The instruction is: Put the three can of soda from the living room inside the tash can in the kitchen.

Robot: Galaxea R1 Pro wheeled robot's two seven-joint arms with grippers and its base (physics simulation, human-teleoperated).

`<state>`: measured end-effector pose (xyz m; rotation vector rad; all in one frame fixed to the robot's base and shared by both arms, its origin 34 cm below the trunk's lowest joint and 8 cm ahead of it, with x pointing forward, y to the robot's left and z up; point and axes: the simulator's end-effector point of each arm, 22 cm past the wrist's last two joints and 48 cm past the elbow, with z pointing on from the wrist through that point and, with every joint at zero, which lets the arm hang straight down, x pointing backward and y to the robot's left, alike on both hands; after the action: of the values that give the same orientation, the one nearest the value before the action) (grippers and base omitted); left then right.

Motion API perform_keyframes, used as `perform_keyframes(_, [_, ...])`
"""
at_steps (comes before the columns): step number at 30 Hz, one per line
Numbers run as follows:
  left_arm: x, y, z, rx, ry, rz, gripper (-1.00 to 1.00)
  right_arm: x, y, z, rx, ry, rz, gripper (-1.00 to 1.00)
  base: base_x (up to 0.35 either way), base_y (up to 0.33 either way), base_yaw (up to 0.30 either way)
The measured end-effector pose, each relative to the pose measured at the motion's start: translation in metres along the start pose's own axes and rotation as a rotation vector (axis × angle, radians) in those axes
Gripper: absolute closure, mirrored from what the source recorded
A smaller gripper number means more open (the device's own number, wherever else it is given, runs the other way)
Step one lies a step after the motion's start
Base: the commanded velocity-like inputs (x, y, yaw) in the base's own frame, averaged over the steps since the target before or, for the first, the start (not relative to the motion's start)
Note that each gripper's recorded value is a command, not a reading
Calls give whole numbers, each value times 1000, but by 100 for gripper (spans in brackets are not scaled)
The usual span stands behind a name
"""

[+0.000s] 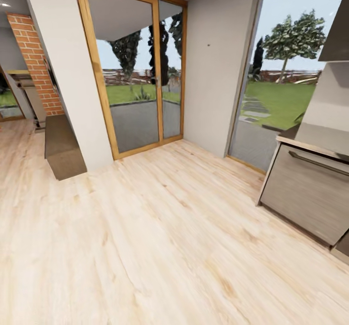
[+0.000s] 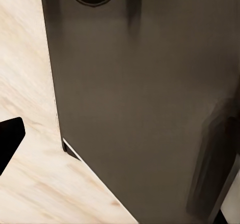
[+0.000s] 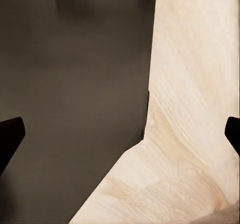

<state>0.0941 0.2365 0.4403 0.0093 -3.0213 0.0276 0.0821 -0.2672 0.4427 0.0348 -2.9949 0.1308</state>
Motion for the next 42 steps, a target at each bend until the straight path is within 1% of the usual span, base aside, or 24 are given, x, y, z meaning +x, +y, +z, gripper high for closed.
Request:
perform_keyframes(23, [9, -2, 0, 2, 24, -1, -100, 9, -1, 0, 1, 24, -2, -100, 101, -83, 227])
perform_keyframes(42, [17, -4, 0, 5, 44, -1, -100, 17, -1, 0, 1, 44, -1, -100, 30, -8, 226])
